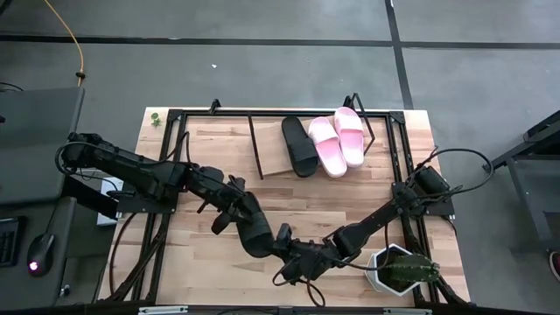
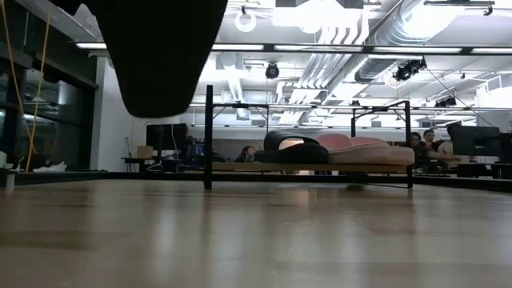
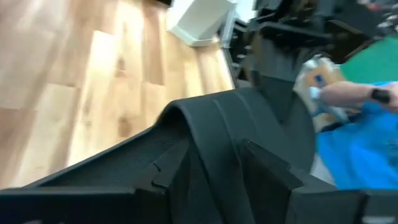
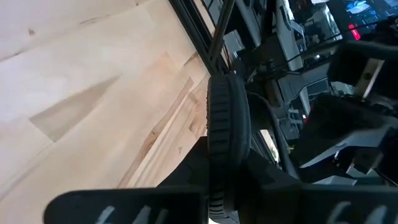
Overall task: Pick and place slides into the shelf
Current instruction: Put the black slide on the shelf
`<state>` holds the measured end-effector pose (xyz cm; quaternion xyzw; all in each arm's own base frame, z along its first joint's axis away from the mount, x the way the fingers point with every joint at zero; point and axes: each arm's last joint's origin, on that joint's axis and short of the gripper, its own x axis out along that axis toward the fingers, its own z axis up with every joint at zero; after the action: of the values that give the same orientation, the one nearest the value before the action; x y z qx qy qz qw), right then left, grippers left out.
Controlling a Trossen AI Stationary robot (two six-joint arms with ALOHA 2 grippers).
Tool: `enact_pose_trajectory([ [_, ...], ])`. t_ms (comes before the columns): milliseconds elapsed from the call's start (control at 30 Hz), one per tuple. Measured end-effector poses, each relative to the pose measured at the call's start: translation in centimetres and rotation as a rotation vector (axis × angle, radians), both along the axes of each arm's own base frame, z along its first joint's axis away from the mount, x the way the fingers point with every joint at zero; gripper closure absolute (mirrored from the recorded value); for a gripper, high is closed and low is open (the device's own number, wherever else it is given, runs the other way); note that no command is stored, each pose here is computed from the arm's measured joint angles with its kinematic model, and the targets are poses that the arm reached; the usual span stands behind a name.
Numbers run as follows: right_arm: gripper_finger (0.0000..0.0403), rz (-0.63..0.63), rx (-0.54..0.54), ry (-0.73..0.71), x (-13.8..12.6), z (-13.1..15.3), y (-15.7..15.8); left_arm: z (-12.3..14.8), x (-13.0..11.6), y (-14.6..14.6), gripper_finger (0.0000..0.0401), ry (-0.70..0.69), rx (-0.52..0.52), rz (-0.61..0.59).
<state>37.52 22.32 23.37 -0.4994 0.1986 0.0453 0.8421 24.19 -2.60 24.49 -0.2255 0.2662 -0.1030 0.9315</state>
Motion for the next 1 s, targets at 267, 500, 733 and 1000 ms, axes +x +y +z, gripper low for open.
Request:
enact_pose_trajectory([
  [267, 0.0387, -0.048, -0.027, 0.000, -0.1, -0.1, -0.2, -0.3, -0.1, 0.3, 0.0234, 0.020, 0.090, 0.077],
  [500, 0.0387, -0.107, -0.050, 0.001, -0.2, -0.2, -0.3, 0.5, -1.4, 0.7, 0.0222, 0.013, 0.173, 0.131],
  [733, 0.0387, -0.131, -0.046, -0.014, -0.6, 0.4, -0.4, 2.0, -3.5, 1.0, 0.0226, -0.005, 0.196, 0.186],
  [1000, 0.0387, -0.184, -0.024, -0.037, -2.3, 3.2, -1.0, 2.4, -4.2, 1.1, 0.0231, -0.014, 0.191, 0.188],
])
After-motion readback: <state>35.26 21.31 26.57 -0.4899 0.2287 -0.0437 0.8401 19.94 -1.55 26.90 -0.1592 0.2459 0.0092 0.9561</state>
